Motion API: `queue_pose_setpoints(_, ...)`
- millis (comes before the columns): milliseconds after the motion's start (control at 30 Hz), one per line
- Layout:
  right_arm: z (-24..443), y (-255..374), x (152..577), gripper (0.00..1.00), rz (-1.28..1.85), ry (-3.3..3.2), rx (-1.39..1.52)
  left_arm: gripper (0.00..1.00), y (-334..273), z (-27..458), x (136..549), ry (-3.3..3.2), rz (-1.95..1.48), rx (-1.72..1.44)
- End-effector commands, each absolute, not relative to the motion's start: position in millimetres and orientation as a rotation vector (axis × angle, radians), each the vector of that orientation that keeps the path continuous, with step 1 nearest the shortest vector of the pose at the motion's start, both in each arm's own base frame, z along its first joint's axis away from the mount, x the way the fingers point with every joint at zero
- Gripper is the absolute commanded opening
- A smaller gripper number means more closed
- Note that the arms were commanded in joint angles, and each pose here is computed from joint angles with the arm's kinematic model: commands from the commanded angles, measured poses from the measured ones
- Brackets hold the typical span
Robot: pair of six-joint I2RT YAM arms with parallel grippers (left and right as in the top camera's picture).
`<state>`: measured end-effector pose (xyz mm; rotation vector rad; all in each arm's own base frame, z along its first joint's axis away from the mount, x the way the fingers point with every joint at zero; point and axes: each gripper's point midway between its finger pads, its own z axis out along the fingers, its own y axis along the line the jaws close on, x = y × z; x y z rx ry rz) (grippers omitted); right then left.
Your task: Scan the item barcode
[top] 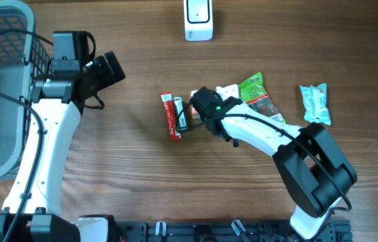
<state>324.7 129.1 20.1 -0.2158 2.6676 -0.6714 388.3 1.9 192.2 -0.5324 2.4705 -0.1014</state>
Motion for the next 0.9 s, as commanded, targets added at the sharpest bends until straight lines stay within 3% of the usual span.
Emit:
queue_pose_setpoints(0, 12.4, 118.1, 328.7, 0.6, -0.762, 2.635, -0.287, 1.0, 6.4, 193.4, 390.1, 2.466, -0.078, -0.529)
queue_pose_setpoints(133, 17.5, 101.4, 339.2, 0.62, -0.809, 2.603, -0.223, 1.0, 6.4, 193.2, 390.0, 2.466, -0.078, -0.529)
queue_pose_setpoints(433, -17.4, 97.3, 327.2, 0.62, -0.559, 2.793, -0.121, 1.0, 6.4, 193.4, 390.1, 2.466, -0.078, -0.529)
queue_pose_setpoints(667, -37.4, 87.4, 311.4, 0.6, -0.582, 2.805, -0.228, 1.0, 6.4, 193.4, 390.1, 2.466, -0.078, -0.529)
queue_pose_setpoints(767, -39.4, 85.8, 308.5, 0.25, -0.587, 2.81, -0.236, 1.0, 6.4, 193.4, 390.1, 2.465, -0.079, -0.529)
queue_pose_setpoints(800, -38.0, 86.5, 309.8, 0.08, -0.589, 2.808, -0.271, 1.0, 6.4, 193.4, 390.1, 2.465, -0.079, -0.529)
queue_pose_setpoints(867, -32.6, 88.3, 312.8, 0.04, -0.593, 2.804, -0.32, 1.0, 6.4, 193.4, 390.1, 2.465, -0.079, -0.529)
